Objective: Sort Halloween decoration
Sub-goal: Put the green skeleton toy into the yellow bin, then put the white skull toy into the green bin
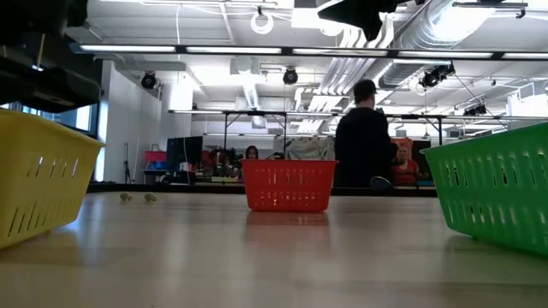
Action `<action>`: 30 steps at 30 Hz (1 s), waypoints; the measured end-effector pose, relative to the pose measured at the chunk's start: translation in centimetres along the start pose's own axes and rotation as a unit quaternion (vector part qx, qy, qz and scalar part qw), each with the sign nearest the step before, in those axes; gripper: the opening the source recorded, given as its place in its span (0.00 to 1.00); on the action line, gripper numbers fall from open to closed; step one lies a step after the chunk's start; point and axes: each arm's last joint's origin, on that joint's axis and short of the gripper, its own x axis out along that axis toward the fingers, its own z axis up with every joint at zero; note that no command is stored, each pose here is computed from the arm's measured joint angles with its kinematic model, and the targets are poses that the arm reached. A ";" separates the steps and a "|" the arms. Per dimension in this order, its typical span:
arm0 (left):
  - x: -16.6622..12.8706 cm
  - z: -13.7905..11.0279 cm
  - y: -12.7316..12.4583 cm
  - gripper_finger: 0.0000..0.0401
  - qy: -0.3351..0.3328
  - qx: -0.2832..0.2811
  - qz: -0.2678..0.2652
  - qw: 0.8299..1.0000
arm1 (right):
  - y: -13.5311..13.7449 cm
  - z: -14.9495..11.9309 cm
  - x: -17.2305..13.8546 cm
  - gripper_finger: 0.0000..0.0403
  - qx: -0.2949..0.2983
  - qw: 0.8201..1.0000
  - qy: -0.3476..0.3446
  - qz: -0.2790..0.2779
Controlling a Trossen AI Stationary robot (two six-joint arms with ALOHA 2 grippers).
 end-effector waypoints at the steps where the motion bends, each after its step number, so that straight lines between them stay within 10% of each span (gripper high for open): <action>1: 0.0 0.0 0.1 0.09 0.000 -0.001 0.001 1.000 | 0.0 0.0 0.0 0.49 0.000 1.000 0.001 0.000; 21: -0.5 0.6 1.2 0.32 0.008 -0.024 -0.043 0.999 | 0.0 -0.2 0.0 0.49 -0.002 1.000 0.010 -0.001; 30: -7.8 0.7 5.6 0.45 -0.110 -0.091 -0.040 0.989 | 0.0 -0.3 0.0 0.49 -0.006 1.000 0.014 -0.002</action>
